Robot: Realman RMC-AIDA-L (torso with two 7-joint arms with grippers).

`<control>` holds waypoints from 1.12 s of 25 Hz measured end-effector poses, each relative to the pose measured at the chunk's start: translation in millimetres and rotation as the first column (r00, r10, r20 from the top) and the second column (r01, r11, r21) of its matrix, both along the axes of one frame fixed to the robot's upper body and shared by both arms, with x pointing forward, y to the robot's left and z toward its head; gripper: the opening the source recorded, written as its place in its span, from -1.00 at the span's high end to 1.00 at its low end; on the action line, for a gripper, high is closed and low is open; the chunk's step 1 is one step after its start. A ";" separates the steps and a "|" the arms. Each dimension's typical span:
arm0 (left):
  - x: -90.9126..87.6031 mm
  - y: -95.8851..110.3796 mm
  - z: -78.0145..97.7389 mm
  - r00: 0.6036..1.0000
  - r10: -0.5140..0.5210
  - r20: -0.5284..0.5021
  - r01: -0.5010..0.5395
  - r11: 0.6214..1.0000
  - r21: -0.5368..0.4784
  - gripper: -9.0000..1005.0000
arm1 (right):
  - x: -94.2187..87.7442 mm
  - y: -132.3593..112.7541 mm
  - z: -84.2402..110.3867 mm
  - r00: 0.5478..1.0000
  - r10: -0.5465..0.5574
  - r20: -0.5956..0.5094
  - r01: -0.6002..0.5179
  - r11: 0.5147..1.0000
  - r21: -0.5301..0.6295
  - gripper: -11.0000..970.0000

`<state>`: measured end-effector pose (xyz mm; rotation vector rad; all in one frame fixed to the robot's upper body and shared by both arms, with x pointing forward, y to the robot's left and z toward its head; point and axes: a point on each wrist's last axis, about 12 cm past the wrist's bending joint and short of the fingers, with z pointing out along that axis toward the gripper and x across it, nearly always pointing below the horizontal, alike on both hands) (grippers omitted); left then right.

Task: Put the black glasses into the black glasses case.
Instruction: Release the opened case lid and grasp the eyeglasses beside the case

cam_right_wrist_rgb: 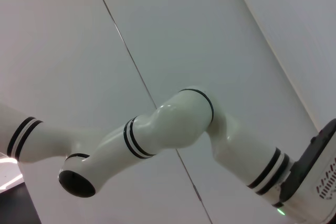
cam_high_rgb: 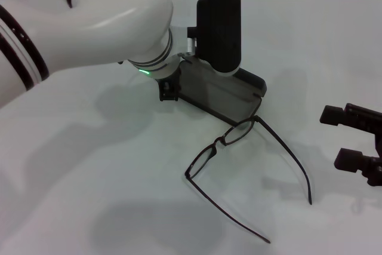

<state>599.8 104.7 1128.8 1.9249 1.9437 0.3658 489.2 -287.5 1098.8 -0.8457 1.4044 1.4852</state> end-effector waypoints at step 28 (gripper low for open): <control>37.7 29.0 44.6 0.975 0.123 0.184 -0.085 0.976 -0.201 0.45 | 1.1 0.1 -0.3 1.000 -0.005 -0.001 0.005 1.000 -0.005 -0.83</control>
